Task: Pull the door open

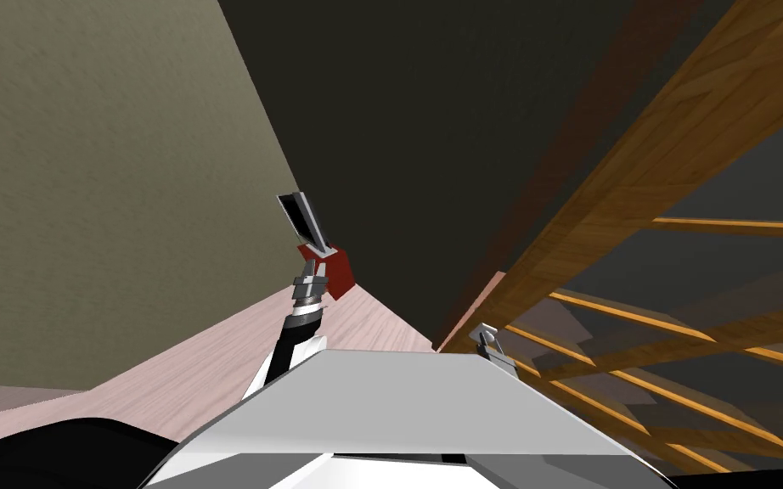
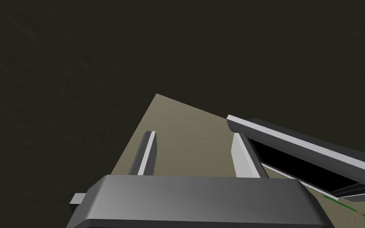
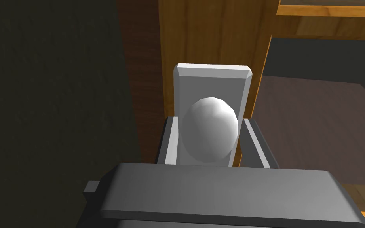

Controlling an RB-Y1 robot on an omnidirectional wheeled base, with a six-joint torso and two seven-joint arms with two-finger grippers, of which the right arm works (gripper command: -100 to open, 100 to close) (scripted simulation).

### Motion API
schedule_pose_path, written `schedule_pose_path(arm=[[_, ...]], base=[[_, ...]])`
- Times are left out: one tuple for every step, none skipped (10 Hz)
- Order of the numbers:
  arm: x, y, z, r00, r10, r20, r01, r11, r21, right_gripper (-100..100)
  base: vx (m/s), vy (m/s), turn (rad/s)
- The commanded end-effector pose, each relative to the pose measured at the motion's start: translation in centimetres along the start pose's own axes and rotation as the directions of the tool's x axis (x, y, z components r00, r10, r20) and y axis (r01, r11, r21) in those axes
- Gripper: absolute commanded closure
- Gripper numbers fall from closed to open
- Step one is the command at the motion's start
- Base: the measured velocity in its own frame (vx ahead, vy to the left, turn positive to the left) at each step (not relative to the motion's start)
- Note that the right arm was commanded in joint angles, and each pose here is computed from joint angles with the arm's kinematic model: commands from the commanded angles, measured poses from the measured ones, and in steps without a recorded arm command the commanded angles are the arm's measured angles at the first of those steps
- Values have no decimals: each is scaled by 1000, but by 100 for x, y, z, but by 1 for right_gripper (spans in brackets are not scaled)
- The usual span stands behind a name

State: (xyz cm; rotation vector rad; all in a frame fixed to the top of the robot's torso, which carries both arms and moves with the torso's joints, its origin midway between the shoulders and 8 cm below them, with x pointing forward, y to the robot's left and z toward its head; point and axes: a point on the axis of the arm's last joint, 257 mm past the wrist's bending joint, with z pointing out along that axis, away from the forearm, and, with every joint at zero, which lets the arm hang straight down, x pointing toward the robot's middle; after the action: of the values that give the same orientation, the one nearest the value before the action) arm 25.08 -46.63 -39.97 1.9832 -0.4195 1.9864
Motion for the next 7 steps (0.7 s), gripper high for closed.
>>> schedule_pose_path(arm=[[-6,-82,-54,1000,4,2,-4,999,35,100],[-3,-127,-78,1000,6,3,-6,999,54,100],[6,-101,-55,1000,4,2,-4,999,42,100],[-6,-163,-97,1000,4,5,-5,998,68,100],[-5,-191,-116,1000,4,5,-5,997,82,100],[-4,-222,-139,1000,4,4,-5,995,99,100],[-2,-255,-163,1000,5,3,-5,993,116,100]], base=[[-221,-5,62],[-221,13,56],[-100,13,19],[-143,5,68],[-237,-9,97],[-228,-28,68],[-213,-21,80]])
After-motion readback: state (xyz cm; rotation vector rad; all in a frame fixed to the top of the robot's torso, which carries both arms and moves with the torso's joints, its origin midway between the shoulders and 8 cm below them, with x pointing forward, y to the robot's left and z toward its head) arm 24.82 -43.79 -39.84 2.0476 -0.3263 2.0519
